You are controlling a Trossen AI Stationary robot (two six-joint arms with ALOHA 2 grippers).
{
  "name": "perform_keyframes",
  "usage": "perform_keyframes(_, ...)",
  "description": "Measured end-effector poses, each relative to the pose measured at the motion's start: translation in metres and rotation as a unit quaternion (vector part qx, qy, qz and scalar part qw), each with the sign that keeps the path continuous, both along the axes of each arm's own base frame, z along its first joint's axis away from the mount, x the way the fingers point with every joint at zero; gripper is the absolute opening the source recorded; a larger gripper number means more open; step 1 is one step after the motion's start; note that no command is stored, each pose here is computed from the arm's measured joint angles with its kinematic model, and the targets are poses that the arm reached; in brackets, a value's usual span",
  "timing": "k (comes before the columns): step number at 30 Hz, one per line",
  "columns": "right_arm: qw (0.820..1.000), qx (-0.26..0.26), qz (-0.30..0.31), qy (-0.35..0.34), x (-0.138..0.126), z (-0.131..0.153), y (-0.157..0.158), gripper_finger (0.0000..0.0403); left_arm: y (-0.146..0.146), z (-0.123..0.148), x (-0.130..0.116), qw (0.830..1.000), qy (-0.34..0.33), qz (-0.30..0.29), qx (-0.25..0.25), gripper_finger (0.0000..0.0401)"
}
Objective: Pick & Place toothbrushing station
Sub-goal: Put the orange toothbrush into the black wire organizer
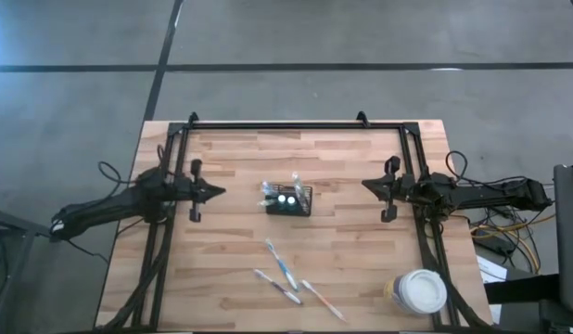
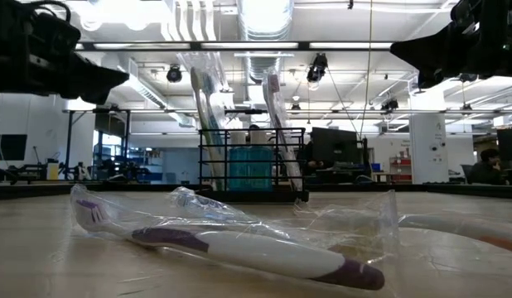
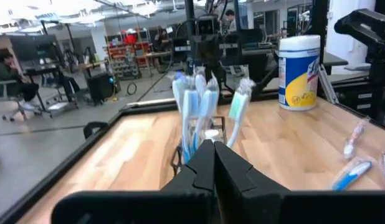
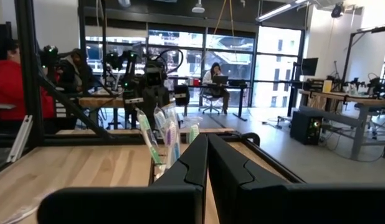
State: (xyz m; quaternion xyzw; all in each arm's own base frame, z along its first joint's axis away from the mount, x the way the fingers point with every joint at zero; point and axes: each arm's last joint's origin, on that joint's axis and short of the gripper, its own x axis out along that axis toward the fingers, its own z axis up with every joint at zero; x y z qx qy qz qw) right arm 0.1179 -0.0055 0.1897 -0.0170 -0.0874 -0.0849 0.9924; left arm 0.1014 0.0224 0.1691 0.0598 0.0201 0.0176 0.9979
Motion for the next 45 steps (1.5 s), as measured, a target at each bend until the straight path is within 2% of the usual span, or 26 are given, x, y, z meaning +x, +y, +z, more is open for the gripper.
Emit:
perform_keyframes(6, 1.000, 0.006, 0.001, -0.005, 0.000, 0.003, 0.000, 0.0008, 0.000, -0.008, 0.001, 1.000, 0.013, 0.003, -0.018, 0.0003)
perform_keyframes(13, 1.000, -0.002, 0.001, 0.002, 0.009, 0.030, 0.000, 0.0008, 0.000, -0.008, 0.000, 1.000, 0.011, 0.002, -0.019, 0.0005)
perform_keyframes(16, 0.999, 0.007, 0.003, 0.034, 0.021, 0.052, 0.000, 0.0008, 0.000, -0.008, 0.000, 1.000, 0.011, 0.001, -0.019, 0.0006)
perform_keyframes(20, 0.992, 0.020, 0.019, 0.119, 0.048, 0.077, 0.006, 0.0008, -0.001, -0.008, 0.000, 1.000, 0.010, -0.012, -0.023, 0.0007)
perform_keyframes(24, 0.977, 0.032, 0.051, 0.203, 0.085, 0.090, 0.021, 0.0008, -0.001, -0.008, 0.000, 0.999, 0.010, -0.013, -0.030, 0.0007)
perform_keyframes(29, 0.957, 0.059, 0.084, 0.272, 0.134, 0.106, 0.052, 0.0008, -0.001, -0.006, 0.000, 0.999, 0.010, -0.014, -0.030, 0.0007)
perform_keyframes(34, 0.943, 0.091, 0.039, 0.318, 0.181, 0.115, 0.082, 0.0008, -0.001, -0.006, 0.000, 0.999, 0.011, -0.014, -0.034, 0.0007)
perform_keyframes(37, 0.921, 0.117, 0.028, 0.370, 0.206, 0.115, 0.097, 0.0008, -0.001, -0.006, 0.000, 0.999, 0.010, -0.014, -0.034, 0.0007)
perform_keyframes(42, 0.881, 0.115, 0.017, 0.459, 0.241, 0.108, 0.124, 0.0008, -0.001, -0.006, 0.000, 0.999, 0.009, -0.014, -0.034, 0.0007)
perform_keyframes(45, 0.862, 0.128, 0.031, 0.489, 0.262, 0.099, 0.136, 0.0008, -0.001, -0.006, 0.000, 0.999, 0.009, -0.014, -0.034, 0.0007)
